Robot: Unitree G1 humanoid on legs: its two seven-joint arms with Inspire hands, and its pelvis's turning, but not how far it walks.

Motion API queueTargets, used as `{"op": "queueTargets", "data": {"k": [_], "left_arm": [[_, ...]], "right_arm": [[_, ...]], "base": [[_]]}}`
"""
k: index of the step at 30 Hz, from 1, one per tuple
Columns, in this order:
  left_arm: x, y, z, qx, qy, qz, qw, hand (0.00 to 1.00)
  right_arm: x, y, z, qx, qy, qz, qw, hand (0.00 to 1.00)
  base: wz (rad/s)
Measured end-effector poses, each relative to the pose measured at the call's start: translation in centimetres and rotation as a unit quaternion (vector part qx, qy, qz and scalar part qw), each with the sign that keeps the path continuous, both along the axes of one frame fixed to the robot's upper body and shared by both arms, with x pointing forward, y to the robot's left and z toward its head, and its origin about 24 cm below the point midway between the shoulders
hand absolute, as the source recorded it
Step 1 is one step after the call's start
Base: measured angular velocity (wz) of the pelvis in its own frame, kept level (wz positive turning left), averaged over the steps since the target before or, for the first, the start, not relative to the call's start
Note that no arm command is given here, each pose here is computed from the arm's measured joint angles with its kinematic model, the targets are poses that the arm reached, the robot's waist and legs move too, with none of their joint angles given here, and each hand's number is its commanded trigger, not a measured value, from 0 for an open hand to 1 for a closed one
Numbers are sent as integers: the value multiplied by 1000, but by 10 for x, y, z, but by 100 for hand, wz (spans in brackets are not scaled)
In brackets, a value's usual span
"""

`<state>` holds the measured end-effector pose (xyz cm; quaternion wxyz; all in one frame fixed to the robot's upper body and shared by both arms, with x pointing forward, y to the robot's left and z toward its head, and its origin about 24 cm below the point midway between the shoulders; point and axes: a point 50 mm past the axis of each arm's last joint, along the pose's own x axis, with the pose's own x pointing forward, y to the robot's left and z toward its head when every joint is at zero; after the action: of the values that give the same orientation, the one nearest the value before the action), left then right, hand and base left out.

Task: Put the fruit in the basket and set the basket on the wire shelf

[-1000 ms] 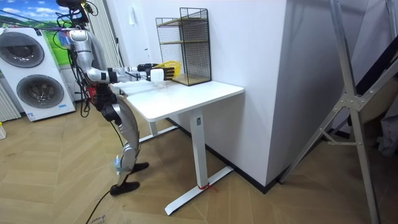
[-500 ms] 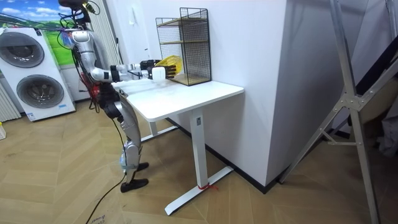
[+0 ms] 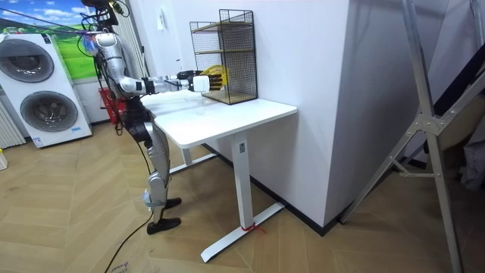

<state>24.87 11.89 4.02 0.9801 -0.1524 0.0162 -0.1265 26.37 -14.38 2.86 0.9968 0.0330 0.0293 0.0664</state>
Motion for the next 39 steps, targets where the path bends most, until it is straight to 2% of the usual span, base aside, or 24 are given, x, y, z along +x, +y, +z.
{"op": "queueTargets", "data": {"k": [7,12,16,22,30,39], "left_arm": [[23,0,3,20,11,0,1000,0],[29,0,7,22,14,8,1000,0],[30,0,-1,29,43,16,999,0],[38,4,-30,40,125,34,991,0],[49,8,-23,38,124,45,990,0],[45,2,-38,34,164,44,985,0]], "right_arm": [[13,3,10,-2,0,-6,1000,0],[18,6,13,-3,3,-9,1000,0],[27,7,8,-23,31,-14,999,0],[44,6,8,-75,47,-7,996,0],[50,6,16,-78,37,1,996,0],[50,3,1,-84,78,6,993,0]], "base": [[0],[-1],[0],[2],[0],[2]]}}
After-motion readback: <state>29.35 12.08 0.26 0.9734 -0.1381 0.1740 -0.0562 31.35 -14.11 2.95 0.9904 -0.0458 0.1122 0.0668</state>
